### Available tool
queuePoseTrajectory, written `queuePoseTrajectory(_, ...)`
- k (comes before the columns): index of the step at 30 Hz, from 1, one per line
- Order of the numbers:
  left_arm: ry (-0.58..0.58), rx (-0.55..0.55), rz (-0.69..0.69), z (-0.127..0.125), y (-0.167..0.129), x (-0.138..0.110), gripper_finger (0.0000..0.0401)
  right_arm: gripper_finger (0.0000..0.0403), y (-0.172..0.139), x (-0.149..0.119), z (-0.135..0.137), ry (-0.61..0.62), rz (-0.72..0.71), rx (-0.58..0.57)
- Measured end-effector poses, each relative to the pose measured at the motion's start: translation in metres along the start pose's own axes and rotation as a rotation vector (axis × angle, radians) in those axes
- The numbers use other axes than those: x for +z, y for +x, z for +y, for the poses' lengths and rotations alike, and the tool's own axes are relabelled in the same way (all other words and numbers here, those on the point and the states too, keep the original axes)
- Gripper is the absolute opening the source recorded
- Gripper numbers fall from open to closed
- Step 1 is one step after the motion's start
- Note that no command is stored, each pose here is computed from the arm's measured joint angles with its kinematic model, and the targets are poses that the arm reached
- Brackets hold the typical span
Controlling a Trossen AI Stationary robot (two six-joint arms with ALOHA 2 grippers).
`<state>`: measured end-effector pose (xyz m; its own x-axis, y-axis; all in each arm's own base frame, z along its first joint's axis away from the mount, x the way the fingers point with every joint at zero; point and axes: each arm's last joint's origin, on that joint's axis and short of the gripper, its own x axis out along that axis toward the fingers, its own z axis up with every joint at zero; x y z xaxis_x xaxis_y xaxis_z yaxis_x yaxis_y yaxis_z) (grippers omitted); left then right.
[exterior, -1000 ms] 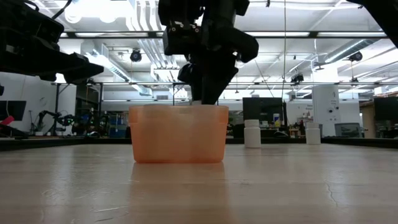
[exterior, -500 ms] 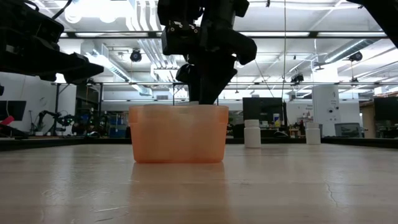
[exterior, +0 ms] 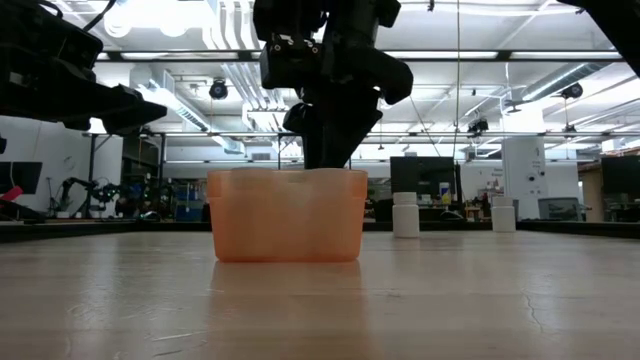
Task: Pick and place pill bottles into a basket
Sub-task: Put the bottom white pill bottle into the orange bin
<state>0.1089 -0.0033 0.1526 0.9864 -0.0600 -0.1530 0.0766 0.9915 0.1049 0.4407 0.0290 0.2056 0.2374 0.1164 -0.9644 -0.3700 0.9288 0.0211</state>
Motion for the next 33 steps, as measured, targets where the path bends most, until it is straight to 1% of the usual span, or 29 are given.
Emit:
queuePoseTrajectory(4,0.0,0.0,0.0,0.0,0.0,0.0,0.0245,0.019,-0.002,0.0,0.0,0.001,0.006,0.002)
queuePoseTrajectory(10,0.0,0.0,0.0,0.0,0.0,0.0,0.0245,0.0189,-0.017,0.003,0.0,0.001,0.022,0.004)
queuePoseTrajectory(13,0.0,0.0,0.0,0.0,0.0,0.0,0.0245,0.0189,-0.025,0.005,0.0,0.017,0.04,-0.043)
queuePoseTrajectory(16,0.0,0.0,0.0,0.0,0.0,0.0,0.0245,0.0189,-0.03,0.005,-0.004,0.091,0.06,-0.116)
queuePoseTrajectory(20,0.0,0.0,0.0,0.0,0.0,0.0,0.0245,0.0189,-0.035,0.0,-0.014,0.273,0.09,-0.222)
queuePoseTrajectory(22,0.0,0.0,0.0,0.0,0.0,0.0,0.0245,0.0189,-0.037,-0.006,-0.02,0.381,0.115,-0.233)
queuePoseTrajectory(26,0.0,0.0,0.0,0.0,0.0,0.0,0.0245,0.0189,-0.039,-0.016,-0.03,0.66,0.146,-0.252)
queuePoseTrajectory(33,0.0,0.0,0.0,0.0,0.0,0.0,0.0245,0.0189,-0.045,-0.03,-0.047,1.104,0.162,-0.291)
